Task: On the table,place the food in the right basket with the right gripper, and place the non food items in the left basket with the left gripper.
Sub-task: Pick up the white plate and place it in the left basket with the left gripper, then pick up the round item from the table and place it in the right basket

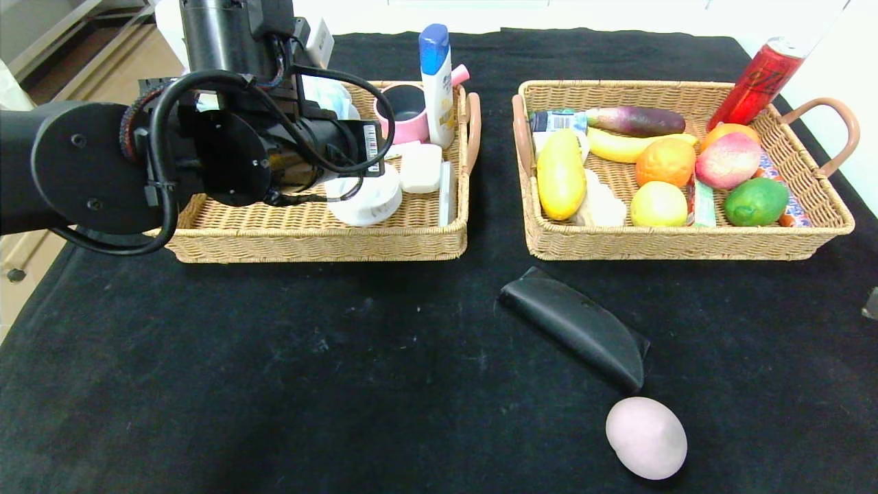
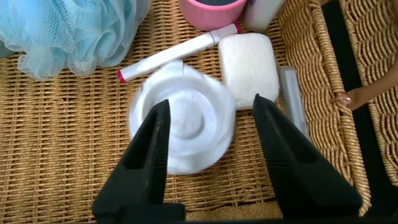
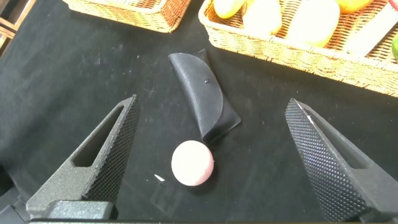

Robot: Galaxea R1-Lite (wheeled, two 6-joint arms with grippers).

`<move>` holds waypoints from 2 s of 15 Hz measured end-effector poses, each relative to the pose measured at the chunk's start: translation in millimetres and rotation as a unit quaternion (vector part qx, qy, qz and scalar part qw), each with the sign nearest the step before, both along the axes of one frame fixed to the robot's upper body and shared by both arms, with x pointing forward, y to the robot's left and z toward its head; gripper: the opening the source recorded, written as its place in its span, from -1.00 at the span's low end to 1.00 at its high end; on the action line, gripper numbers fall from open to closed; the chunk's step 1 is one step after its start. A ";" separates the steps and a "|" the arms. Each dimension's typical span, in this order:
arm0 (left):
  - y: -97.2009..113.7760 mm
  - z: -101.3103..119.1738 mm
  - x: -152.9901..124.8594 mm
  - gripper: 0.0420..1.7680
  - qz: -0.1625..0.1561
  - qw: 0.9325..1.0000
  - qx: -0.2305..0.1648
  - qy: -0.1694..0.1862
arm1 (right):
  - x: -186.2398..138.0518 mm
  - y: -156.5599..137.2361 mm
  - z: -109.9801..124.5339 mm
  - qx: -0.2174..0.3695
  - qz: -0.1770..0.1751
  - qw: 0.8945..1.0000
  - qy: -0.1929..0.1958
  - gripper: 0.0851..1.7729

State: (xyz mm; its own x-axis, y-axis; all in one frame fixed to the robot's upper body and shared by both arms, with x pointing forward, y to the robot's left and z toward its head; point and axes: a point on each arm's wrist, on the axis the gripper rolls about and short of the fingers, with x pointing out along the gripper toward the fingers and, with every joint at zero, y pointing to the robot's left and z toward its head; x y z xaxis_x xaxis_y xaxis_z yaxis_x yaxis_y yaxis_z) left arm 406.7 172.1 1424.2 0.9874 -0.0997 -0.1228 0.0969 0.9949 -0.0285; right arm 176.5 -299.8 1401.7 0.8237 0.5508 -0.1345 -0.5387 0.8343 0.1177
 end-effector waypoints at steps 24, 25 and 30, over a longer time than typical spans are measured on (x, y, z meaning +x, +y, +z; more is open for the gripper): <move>79.6 -82.3 -183.8 0.90 -0.333 0.931 0.131 0.077 | 13.3 9.2 -19.3 -0.041 0.018 0.998 0.053 0.93; 82.1 -85.1 -188.1 0.91 -0.335 0.930 0.132 0.077 | 14.2 10.3 -19.8 -0.049 0.017 0.996 0.069 0.93; 88.6 -83.3 -199.4 0.92 -0.335 0.931 0.131 0.063 | 20.1 28.6 -17.4 -0.091 -0.025 0.988 0.121 0.93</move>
